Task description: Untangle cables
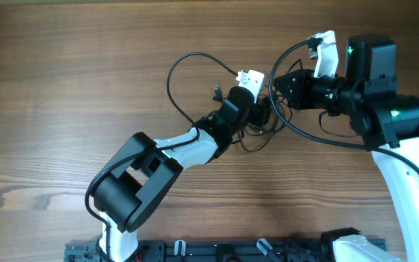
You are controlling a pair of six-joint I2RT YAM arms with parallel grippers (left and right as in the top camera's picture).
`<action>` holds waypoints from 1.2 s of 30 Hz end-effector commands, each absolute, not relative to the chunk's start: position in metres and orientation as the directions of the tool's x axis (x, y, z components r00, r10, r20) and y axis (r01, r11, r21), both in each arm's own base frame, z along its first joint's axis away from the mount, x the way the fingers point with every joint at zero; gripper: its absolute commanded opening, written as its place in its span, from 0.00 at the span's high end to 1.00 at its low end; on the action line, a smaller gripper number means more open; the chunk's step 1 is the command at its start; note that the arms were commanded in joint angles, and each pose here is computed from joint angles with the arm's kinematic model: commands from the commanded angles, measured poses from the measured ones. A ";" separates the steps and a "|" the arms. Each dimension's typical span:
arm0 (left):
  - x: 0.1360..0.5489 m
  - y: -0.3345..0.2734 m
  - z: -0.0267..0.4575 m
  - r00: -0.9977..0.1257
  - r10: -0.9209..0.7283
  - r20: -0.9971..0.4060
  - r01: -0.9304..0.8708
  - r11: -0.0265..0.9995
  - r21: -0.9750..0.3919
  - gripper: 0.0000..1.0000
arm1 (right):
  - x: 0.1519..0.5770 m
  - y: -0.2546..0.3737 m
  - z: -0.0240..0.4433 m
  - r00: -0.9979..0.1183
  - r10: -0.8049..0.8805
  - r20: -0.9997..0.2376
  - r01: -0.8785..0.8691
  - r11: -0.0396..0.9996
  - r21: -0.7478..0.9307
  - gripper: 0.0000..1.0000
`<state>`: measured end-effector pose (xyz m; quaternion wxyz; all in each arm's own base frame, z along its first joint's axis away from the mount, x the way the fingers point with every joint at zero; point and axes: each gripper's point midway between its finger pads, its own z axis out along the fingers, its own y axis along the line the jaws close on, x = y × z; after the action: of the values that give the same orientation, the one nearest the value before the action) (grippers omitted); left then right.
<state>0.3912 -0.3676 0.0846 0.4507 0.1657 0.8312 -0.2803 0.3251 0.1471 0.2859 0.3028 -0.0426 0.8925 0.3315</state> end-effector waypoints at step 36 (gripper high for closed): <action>0.334 -0.126 0.193 -0.730 0.115 -0.673 0.309 0.935 -0.175 0.90 | 0.368 0.107 0.239 -0.869 -0.051 -0.492 -0.351 0.764 0.541 0.11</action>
<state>0.3374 -0.1232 0.1834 0.3350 0.1008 0.9275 -0.1315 0.3705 0.0623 0.2575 0.2524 -0.0424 0.9274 0.2730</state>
